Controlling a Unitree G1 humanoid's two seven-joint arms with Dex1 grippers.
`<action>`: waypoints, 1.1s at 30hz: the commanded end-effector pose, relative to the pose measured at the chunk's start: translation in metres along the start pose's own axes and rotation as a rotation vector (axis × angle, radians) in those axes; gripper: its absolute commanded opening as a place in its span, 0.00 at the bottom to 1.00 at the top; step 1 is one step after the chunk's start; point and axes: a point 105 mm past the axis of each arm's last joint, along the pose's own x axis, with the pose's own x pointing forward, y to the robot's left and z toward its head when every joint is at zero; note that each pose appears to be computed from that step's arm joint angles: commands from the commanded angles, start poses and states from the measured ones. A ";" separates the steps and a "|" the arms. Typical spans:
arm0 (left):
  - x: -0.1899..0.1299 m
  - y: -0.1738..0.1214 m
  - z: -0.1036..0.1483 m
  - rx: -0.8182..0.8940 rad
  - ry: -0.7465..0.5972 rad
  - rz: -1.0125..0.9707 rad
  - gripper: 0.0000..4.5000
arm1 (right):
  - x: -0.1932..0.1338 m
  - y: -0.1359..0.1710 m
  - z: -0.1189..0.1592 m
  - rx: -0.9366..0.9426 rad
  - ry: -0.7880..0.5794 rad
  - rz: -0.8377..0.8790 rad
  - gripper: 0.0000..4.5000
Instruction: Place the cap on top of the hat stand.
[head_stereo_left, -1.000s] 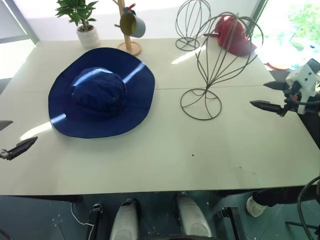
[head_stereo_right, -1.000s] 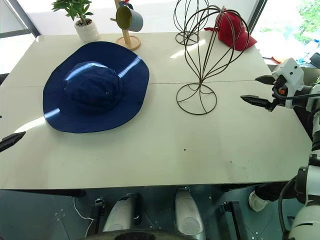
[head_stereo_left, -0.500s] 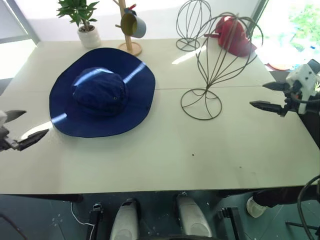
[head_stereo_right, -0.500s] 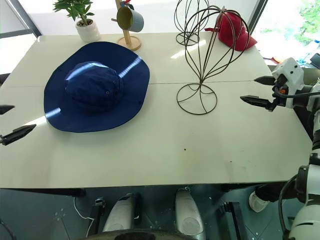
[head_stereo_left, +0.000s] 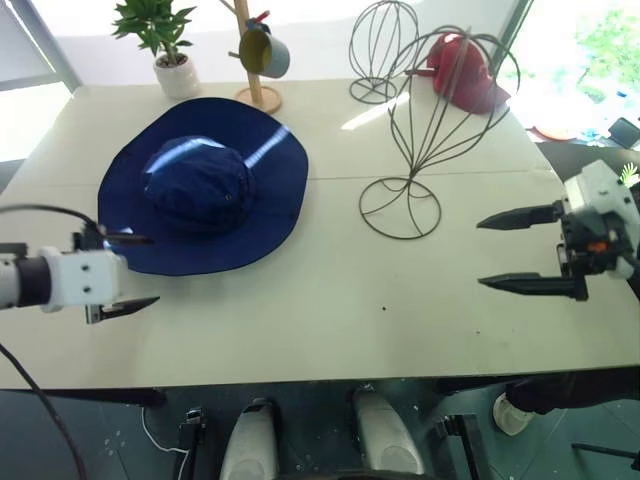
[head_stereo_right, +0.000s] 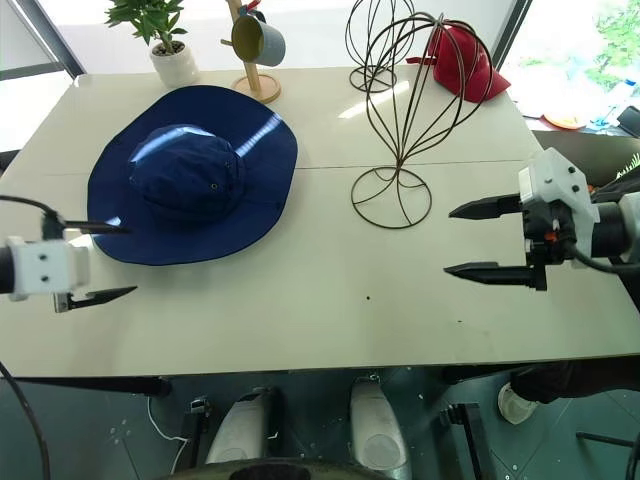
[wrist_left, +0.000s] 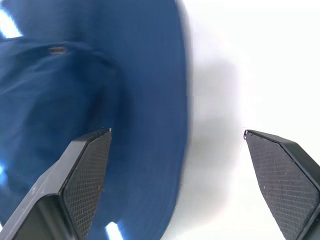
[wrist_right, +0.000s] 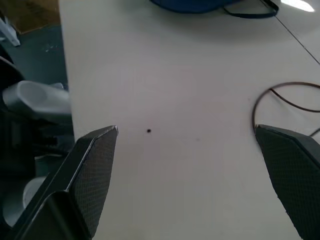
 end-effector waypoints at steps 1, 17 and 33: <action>0.013 -0.002 0.001 0.069 -0.015 0.013 0.98 | -0.002 0.011 0.020 -0.043 -0.024 -0.026 1.00; 0.093 0.018 -0.007 0.212 0.062 0.352 0.98 | 0.001 0.014 0.032 -0.038 -0.046 -0.095 1.00; 0.120 0.043 -0.011 0.137 0.067 0.462 0.32 | 0.004 0.009 0.036 -0.059 -0.046 -0.106 1.00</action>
